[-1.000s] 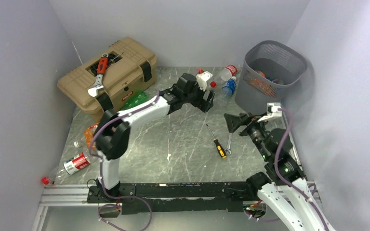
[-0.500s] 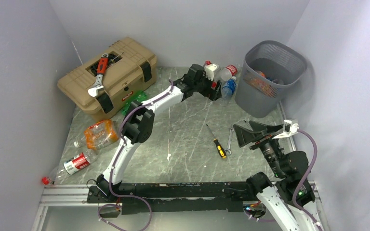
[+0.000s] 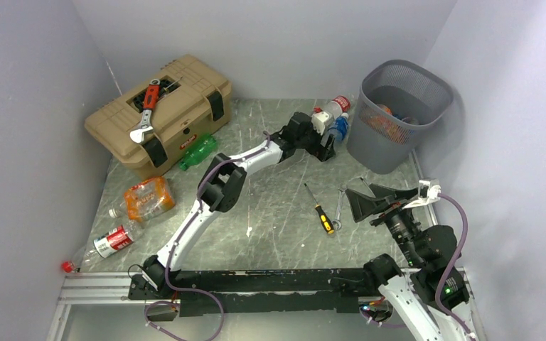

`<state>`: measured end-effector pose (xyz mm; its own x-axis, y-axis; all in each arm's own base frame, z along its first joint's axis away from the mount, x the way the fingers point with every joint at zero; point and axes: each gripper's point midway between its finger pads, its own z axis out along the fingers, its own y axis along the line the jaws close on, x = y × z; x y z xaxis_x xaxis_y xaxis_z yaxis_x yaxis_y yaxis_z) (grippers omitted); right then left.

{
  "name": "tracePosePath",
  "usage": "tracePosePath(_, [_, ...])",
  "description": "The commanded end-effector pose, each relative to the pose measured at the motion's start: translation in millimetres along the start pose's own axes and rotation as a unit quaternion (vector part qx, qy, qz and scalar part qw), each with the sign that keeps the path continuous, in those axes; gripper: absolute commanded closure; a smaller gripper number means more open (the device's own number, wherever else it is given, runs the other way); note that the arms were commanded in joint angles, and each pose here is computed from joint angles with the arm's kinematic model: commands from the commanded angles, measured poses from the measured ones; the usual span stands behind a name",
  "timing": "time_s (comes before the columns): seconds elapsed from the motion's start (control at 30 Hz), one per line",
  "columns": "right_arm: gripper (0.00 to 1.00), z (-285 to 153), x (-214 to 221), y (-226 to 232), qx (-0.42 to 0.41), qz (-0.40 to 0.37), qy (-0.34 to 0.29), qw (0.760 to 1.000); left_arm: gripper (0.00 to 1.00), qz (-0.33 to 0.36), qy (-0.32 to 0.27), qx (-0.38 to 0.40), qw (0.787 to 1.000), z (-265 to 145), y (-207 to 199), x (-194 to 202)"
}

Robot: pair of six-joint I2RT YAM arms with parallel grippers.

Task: Put the plastic bottles in the bin
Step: Pick up the plastic bottle at the center of the board.

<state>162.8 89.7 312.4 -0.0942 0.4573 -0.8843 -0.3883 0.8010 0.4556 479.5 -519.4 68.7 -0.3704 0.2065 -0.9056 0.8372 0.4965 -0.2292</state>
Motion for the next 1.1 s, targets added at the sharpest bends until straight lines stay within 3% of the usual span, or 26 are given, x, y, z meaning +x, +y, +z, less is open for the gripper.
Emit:
tracePosePath(0.0, [0.01,-5,-15,3,0.000,-0.010,-0.022,1.000,0.01,0.031,-0.045,-0.007,0.998,8,-2,-26])
tracePosePath(0.37, [0.02,-2,-11,-2,0.009,-0.010,-0.018,1.000,0.26,0.054,-0.060,-0.021,0.996,11,-7,-22])
tracePosePath(0.5, [0.02,-1,-10,-3,0.012,-0.009,-0.017,1.000,0.52,0.068,-0.080,-0.024,0.994,2,-15,-34])
tracePosePath(0.6, [0.02,0,-10,-2,0.012,-0.003,-0.018,1.000,0.62,0.082,-0.093,-0.041,0.991,-16,-19,-44])
tracePosePath(0.8, [0.02,4,-11,2,0.002,0.010,-0.020,1.000,0.75,0.125,-0.139,-0.104,0.977,-91,-22,-86])
tracePosePath(1.07, [0.00,24,-21,9,-0.001,0.040,-0.035,0.999,0.89,0.191,-0.127,-0.165,0.959,-240,-52,-129])
